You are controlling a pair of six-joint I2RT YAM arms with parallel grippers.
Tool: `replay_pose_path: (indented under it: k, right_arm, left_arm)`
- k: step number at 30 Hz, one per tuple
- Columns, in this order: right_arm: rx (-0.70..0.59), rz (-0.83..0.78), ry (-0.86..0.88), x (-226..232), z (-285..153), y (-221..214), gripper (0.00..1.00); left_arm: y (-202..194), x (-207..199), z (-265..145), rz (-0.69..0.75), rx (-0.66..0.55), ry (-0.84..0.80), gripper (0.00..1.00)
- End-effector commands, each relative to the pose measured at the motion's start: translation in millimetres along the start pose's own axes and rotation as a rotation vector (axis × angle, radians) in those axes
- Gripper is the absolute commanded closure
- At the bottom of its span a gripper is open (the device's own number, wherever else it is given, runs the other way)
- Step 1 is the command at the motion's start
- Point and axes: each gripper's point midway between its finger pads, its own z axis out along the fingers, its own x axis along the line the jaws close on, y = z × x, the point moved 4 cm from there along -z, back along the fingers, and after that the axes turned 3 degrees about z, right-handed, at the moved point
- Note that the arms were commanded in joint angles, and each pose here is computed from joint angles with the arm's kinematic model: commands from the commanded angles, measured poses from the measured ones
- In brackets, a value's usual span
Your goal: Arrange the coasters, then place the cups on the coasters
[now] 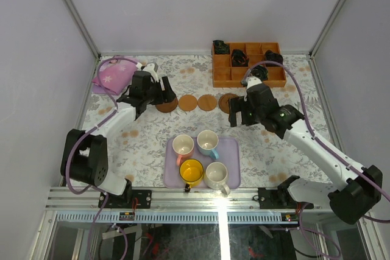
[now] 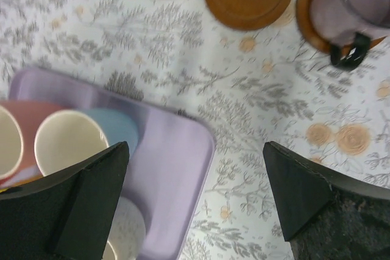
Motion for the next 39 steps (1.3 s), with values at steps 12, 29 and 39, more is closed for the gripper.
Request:
replay_pose_path:
  k: [12,29,39]
  right_arm:
    - [0.295,-0.135,0.307,54,-45,-114,0.0]
    - [0.541,-0.261,0.37,78,-73,-207,0.01]
    - [0.544,-0.313,0.243,78,-54,-222,0.0]
  left_arm:
    - [1,-8,-26,-0.006,-0.049,-0.036,0.27]
    - [-2,-12,-27,-0.015,-0.037,-0.062,0.25]
    - [-3,-11,-25,-0.001,-0.024,-0.06,0.24]
